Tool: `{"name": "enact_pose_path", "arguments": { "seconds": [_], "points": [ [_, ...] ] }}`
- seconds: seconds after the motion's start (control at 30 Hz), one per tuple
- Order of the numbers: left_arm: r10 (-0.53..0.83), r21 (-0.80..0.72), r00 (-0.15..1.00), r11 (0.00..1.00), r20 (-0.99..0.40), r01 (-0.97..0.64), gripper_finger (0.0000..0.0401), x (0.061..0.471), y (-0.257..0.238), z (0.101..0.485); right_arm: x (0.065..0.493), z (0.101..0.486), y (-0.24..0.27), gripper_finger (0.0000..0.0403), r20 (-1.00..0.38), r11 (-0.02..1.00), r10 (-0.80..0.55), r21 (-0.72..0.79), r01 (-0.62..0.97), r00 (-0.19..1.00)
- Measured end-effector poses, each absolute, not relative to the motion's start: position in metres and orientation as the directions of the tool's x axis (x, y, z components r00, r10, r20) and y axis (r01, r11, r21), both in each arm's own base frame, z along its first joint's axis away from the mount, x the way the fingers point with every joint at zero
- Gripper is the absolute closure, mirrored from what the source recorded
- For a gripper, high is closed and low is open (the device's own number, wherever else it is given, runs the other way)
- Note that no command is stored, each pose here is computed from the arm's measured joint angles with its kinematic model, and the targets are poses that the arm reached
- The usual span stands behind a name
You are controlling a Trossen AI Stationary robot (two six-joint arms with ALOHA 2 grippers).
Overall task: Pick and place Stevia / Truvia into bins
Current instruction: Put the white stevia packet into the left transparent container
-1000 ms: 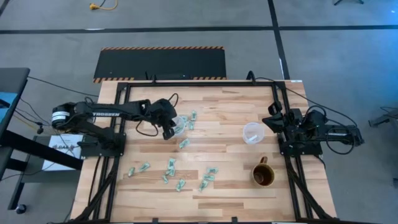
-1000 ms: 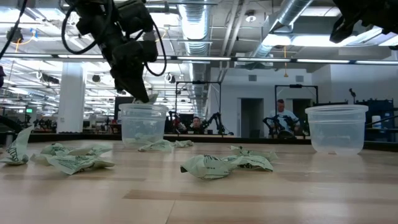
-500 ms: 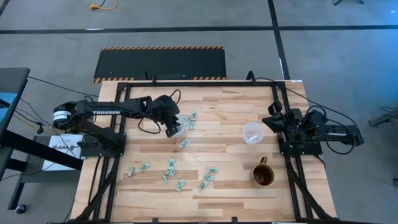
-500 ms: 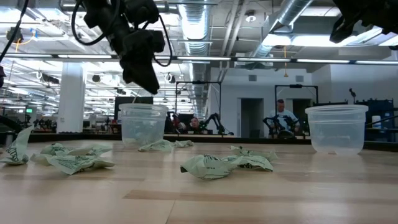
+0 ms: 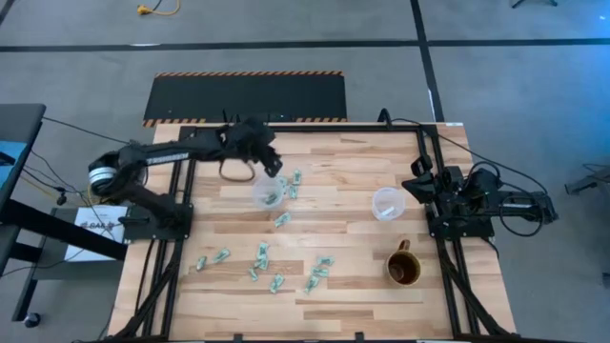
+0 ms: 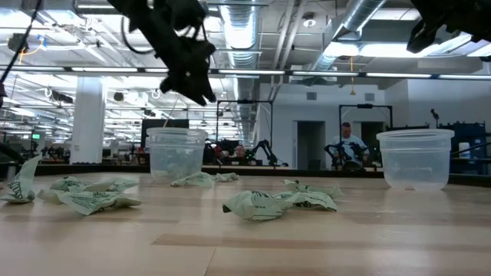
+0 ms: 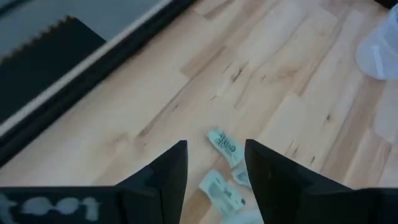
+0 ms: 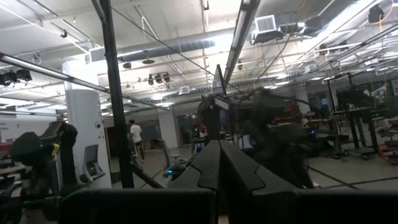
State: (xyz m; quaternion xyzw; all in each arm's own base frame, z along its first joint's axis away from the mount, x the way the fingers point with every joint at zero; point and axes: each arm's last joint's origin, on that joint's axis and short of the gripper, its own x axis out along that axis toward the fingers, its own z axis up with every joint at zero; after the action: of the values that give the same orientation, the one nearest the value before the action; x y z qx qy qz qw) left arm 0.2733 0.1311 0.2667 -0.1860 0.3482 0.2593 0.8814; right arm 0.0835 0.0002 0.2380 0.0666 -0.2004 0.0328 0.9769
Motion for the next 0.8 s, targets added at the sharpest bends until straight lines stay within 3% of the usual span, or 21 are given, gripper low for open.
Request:
{"name": "enact_pose_path", "arguments": {
  "seconds": [0.17, 0.3, 0.47, 0.67, 0.8],
  "points": [
    [0.180, -0.223, 0.607, 0.820, -0.774, -0.528, 0.0252, 0.305, 0.159, 0.246, 0.083, 0.238, 0.000, 0.0403, 0.396, 0.989, 0.037, 0.117, -0.091, 0.918],
    [0.111, -0.211, 0.506, 0.818, -0.855, -0.535, 0.0252, 0.333, 0.173, 0.235, 0.084, 0.238, 0.000, 0.0403, 0.395, 0.989, 0.037, 0.117, -0.091, 0.918],
    [0.113, -0.131, 0.373, 0.813, -0.921, -0.568, 0.0252, 0.363, 0.180, 0.227, 0.083, 0.238, 0.000, 0.0403, 0.396, 0.989, 0.037, 0.117, -0.091, 0.918],
    [0.076, -0.157, 0.353, 0.795, -0.933, -0.586, 0.0252, 0.397, 0.180, 0.208, 0.084, 0.238, 0.000, 0.0403, 0.395, 0.989, 0.037, 0.117, -0.091, 0.918],
    [0.087, -0.118, 0.262, 0.728, -0.961, -0.675, 0.0252, 0.403, 0.178, 0.192, 0.083, 0.238, 0.000, 0.0403, 0.396, 0.989, 0.037, 0.117, -0.091, 0.918]
  ]
}}
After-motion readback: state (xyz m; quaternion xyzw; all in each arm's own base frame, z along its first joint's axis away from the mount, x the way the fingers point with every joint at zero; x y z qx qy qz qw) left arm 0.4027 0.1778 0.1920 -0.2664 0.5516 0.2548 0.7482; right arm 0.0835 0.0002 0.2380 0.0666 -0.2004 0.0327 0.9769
